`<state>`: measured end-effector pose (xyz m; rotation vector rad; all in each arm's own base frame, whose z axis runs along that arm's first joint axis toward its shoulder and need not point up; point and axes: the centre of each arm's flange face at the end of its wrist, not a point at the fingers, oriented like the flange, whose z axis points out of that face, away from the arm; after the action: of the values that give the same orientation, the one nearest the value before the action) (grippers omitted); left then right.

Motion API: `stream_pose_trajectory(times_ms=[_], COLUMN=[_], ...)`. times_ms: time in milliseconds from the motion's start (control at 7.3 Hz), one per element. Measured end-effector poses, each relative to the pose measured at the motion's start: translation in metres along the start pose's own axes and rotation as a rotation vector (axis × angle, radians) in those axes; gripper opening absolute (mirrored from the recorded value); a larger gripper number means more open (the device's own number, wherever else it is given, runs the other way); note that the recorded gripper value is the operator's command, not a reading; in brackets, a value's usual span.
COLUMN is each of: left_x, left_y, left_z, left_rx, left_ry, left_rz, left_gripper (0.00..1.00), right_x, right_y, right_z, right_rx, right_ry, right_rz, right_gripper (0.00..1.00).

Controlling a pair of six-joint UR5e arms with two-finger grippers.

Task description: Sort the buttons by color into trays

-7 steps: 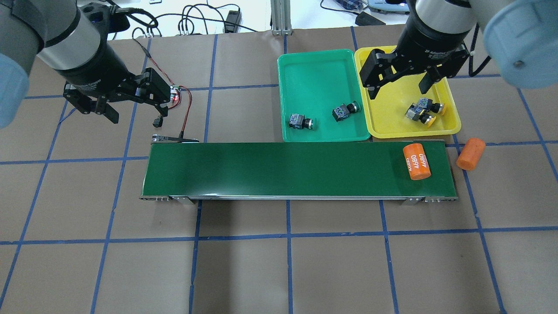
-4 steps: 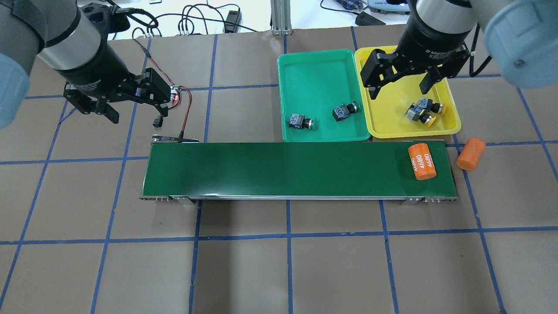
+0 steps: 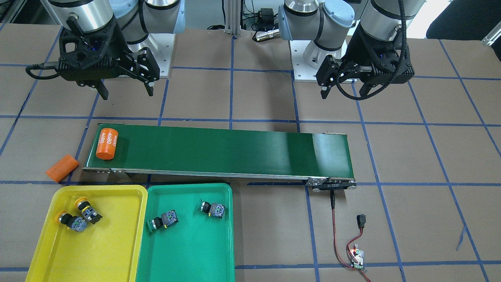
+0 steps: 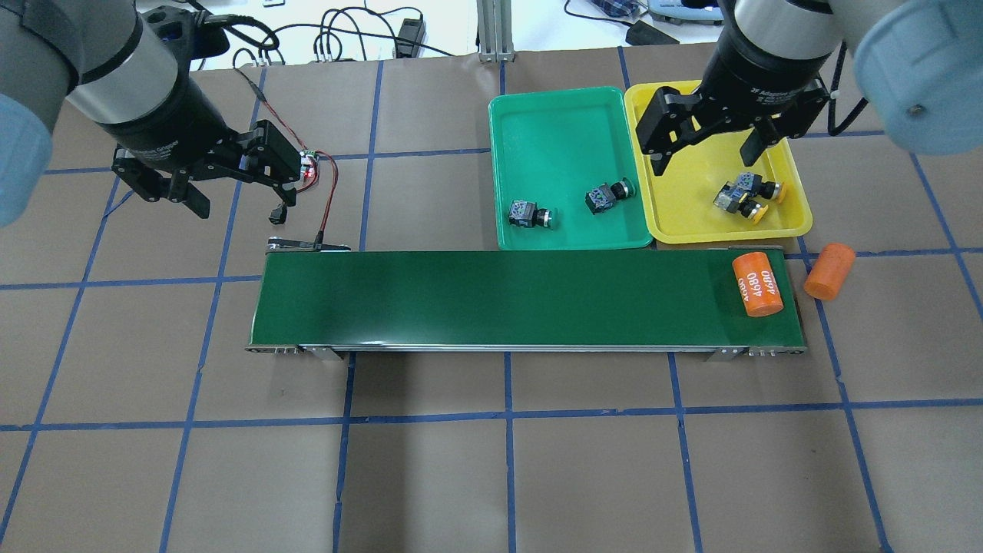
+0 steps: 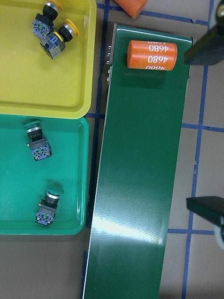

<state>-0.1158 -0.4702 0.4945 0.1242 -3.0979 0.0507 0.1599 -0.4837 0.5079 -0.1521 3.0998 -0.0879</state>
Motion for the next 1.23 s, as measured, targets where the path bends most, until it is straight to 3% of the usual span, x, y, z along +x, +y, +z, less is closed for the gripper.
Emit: stream_pose_trajectory(times_ms=[548,1233], left_x=[0.0000,0.0000], left_y=[0.0005,0.0003], left_z=[0.0010,-0.0004], left_rx=[-0.009,-0.007], left_ry=[0.000,0.000], left_rz=[-0.002,-0.002], left_gripper=[1.00,1.00], right_x=[0.0051,0.0044], right_y=[0.0021,0.0015], right_z=[-0.0004,-0.0008], right_rx=[-0.015,-0.009], right_ry=[0.056,0.050], right_rz=[0.002,0.004], right_gripper=[1.00,1.00])
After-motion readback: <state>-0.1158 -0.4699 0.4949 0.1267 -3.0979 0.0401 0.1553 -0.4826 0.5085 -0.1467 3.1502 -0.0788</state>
